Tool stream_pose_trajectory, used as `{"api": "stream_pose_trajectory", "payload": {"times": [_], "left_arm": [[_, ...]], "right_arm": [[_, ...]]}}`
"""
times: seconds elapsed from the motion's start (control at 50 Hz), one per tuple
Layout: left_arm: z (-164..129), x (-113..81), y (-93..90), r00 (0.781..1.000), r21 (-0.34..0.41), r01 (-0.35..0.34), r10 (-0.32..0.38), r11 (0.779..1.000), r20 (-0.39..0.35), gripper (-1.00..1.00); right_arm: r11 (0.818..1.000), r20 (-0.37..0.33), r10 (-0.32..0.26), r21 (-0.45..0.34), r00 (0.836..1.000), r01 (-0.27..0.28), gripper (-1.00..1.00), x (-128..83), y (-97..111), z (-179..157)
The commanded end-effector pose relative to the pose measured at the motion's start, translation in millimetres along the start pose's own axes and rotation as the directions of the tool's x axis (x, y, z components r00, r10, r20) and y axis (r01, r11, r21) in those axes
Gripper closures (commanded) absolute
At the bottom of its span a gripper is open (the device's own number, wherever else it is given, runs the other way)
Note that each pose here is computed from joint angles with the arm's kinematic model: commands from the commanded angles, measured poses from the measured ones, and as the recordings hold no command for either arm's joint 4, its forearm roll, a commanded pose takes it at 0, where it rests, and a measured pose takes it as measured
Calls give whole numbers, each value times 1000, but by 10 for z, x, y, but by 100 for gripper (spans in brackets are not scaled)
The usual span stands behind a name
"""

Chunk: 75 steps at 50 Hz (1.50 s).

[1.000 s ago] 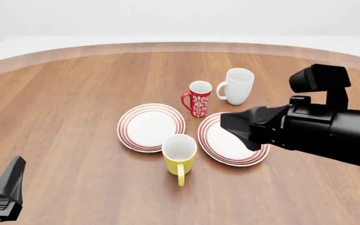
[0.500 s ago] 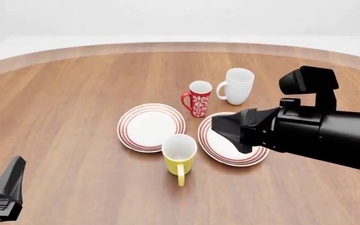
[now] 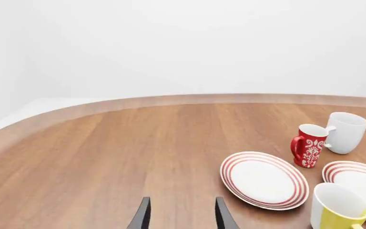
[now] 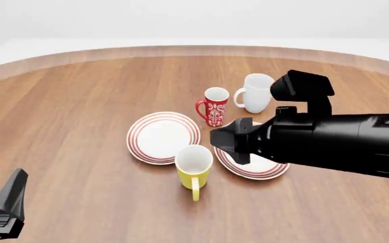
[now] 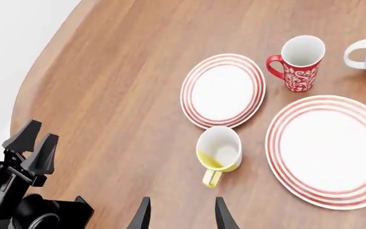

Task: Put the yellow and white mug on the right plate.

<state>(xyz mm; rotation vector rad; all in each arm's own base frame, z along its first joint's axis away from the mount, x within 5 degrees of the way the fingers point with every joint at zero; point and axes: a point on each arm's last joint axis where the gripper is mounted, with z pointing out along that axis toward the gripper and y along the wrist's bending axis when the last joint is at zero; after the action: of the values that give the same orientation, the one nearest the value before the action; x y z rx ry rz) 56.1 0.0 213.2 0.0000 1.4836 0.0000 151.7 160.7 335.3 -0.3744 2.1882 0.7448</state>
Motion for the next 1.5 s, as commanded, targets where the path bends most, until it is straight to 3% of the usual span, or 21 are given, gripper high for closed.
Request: {"api": "stream_pose_trajectory", "payload": {"times": [0.02,0.22,0.5,0.62,0.68,0.84,1.1,1.5], "left_arm": [[0,0,0,1000,0,0,0,1000,0,-100],[0,0,0,1000,0,0,0,1000,0,-100],[0,0,0,1000,0,0,0,1000,0,-100],[0,0,0,1000,0,0,0,1000,0,-100],[0,0,0,1000,0,0,0,1000,0,-100],[0,0,0,1000,0,0,0,1000,0,-100],[0,0,0,1000,0,0,0,1000,0,-100],[0,0,0,1000,0,0,0,1000,0,-100]], "right_arm": [[1000,-65,15,-8,998,-16,-100,-80,165,131],[1000,-169,-2,-1,986,2,-100,-23,307,312],[998,-234,2,64,972,14,-100,-164,295,401],[996,-237,7,84,972,14,-100,-258,280,426],[993,-230,55,112,972,-29,-100,-236,195,461],[990,-229,85,132,970,-55,-100,-239,151,551],[987,-270,101,151,957,-62,-100,-92,123,704],[982,-260,132,167,957,-91,-100,-47,56,840]]}}
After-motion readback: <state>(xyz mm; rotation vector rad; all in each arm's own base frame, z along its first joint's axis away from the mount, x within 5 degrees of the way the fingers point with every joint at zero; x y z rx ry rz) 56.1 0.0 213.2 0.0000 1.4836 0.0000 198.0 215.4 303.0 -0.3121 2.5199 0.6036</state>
